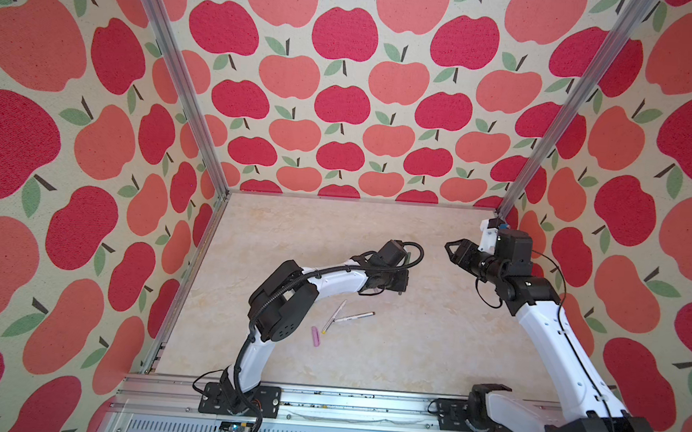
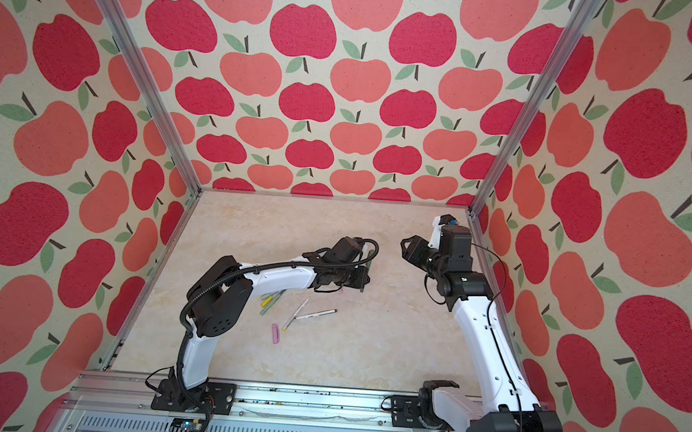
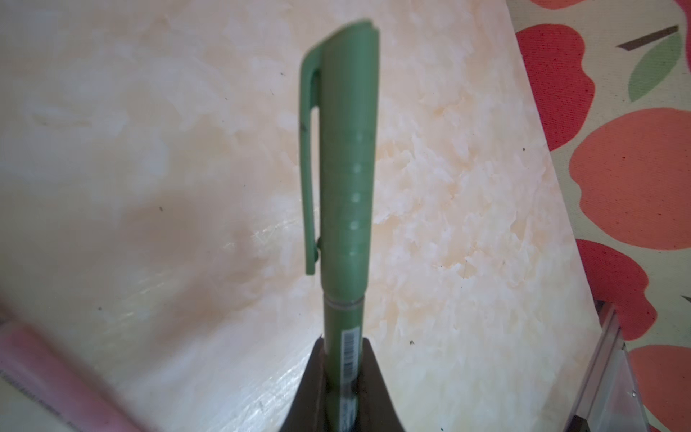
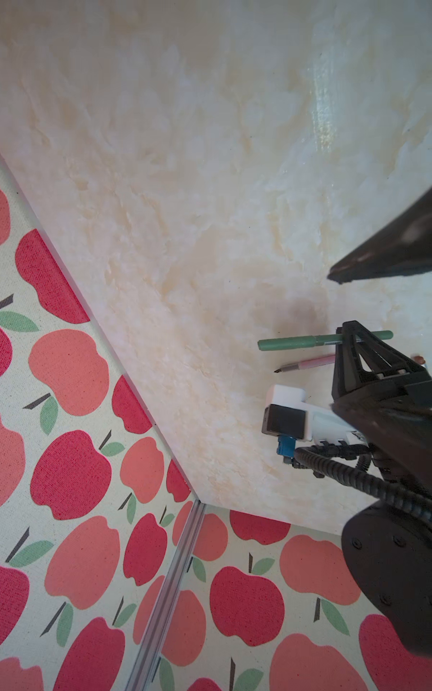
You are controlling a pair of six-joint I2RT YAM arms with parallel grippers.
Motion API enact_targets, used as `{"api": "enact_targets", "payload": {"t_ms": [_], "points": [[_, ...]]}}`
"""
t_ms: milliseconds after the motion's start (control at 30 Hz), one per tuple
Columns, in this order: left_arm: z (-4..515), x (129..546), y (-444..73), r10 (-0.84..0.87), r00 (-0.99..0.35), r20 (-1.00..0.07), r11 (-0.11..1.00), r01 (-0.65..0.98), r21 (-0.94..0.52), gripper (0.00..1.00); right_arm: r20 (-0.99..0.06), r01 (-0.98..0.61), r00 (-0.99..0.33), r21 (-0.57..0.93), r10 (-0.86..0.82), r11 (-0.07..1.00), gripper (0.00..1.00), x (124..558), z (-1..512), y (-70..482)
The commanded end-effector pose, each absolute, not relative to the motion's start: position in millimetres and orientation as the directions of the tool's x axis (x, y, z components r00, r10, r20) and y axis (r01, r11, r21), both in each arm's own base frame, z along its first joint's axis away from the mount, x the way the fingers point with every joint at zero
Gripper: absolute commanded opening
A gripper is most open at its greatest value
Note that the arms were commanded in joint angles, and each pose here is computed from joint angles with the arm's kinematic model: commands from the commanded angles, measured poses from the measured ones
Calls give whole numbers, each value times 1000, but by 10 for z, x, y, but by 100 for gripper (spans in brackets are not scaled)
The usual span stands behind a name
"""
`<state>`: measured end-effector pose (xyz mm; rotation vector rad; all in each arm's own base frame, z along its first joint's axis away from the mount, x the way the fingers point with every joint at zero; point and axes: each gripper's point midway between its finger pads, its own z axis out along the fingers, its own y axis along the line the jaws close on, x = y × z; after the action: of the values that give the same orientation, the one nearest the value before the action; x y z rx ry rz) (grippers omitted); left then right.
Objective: Insert the pens into the pen caps
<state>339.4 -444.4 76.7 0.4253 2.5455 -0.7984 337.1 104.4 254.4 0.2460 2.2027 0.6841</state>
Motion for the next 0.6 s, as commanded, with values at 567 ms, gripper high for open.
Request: {"api": "enact_targets", "payload": {"t_ms": [567], "points": [[192,3455,-4318,261,-906,-334,901,353,-253,10,-596,-13,-668,607,445,795,54,3295,2397,979]]}}
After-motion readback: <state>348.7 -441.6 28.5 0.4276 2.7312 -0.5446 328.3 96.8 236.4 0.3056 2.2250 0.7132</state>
